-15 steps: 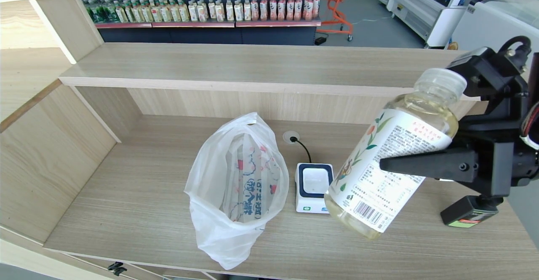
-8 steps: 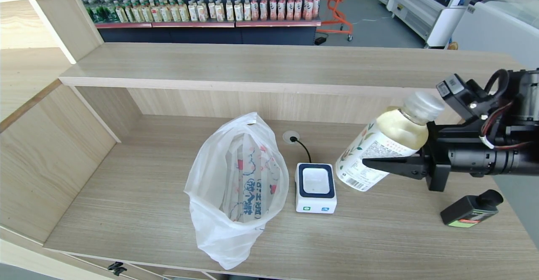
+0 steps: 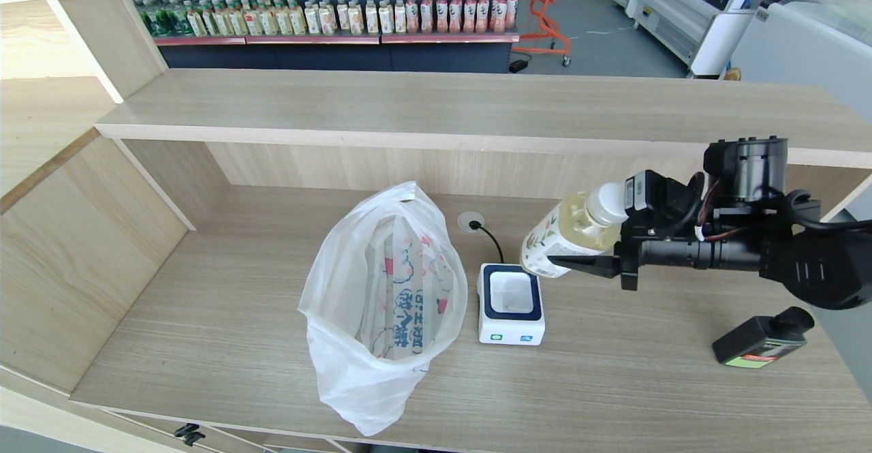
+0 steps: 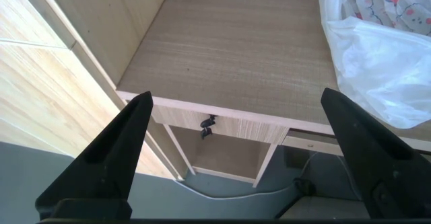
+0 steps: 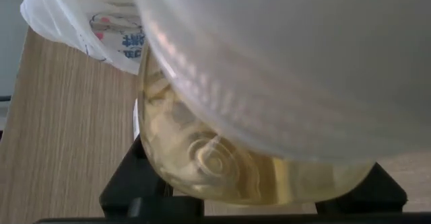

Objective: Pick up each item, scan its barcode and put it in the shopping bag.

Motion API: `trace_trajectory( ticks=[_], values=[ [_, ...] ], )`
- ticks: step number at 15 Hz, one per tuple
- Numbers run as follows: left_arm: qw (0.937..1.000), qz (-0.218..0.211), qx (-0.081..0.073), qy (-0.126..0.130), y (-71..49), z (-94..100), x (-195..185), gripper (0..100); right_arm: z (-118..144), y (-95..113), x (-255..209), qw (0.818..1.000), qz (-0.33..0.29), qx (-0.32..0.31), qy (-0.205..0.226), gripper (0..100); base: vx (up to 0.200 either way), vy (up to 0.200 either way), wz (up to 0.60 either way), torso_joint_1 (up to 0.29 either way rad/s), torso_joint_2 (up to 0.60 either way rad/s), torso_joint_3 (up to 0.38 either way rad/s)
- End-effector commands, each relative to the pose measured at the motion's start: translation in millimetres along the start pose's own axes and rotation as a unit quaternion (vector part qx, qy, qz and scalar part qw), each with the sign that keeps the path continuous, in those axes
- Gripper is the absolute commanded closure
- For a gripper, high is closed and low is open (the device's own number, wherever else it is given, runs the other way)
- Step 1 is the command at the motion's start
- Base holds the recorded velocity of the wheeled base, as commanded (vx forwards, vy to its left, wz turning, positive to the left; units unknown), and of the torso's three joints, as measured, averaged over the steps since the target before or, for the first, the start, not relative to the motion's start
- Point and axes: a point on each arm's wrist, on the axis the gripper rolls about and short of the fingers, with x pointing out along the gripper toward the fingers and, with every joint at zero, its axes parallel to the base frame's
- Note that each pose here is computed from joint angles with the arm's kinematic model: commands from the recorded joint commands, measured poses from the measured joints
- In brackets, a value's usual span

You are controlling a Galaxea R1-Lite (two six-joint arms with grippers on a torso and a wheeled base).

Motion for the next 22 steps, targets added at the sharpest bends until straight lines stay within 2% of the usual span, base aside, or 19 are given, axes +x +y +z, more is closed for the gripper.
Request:
trace_trajectory(
  ticks=[1,4,8,13,15,22],
  values=[
    [1.0,0.0,0.0,0.0,0.0,0.0,0,0,-23,5,15,1.0,0.029,-0.006,-0.001,100,0.0,0.0,0.0,0.0,0.0,0.0],
    [1.0,0.001,0.0,0.0,0.0,0.0,0,0,-36,2,27,0.997,0.046,-0.065,-0.019,100,0.0,0.0,0.0,0.0,0.0,0.0],
    [1.0,0.0,0.0,0.0,0.0,0.0,0,0,-52,4,37,0.993,0.058,-0.094,-0.03,100,0.0,0.0,0.0,0.0,0.0,0.0],
    [1.0,0.0,0.0,0.0,0.0,0.0,0,0,-60,6,50,0.991,0.056,-0.11,-0.044,100,0.0,0.0,0.0,0.0,0.0,0.0],
    [1.0,0.0,0.0,0.0,0.0,0.0,0,0,-65,4,61,0.988,0.055,-0.126,-0.064,100,0.0,0.0,0.0,0.0,0.0,0.0],
    [1.0,0.0,0.0,0.0,0.0,0.0,0,0,-64,3,61,0.988,0.05,-0.131,-0.066,100,0.0,0.0,0.0,0.0,0.0,0.0]
  ],
)
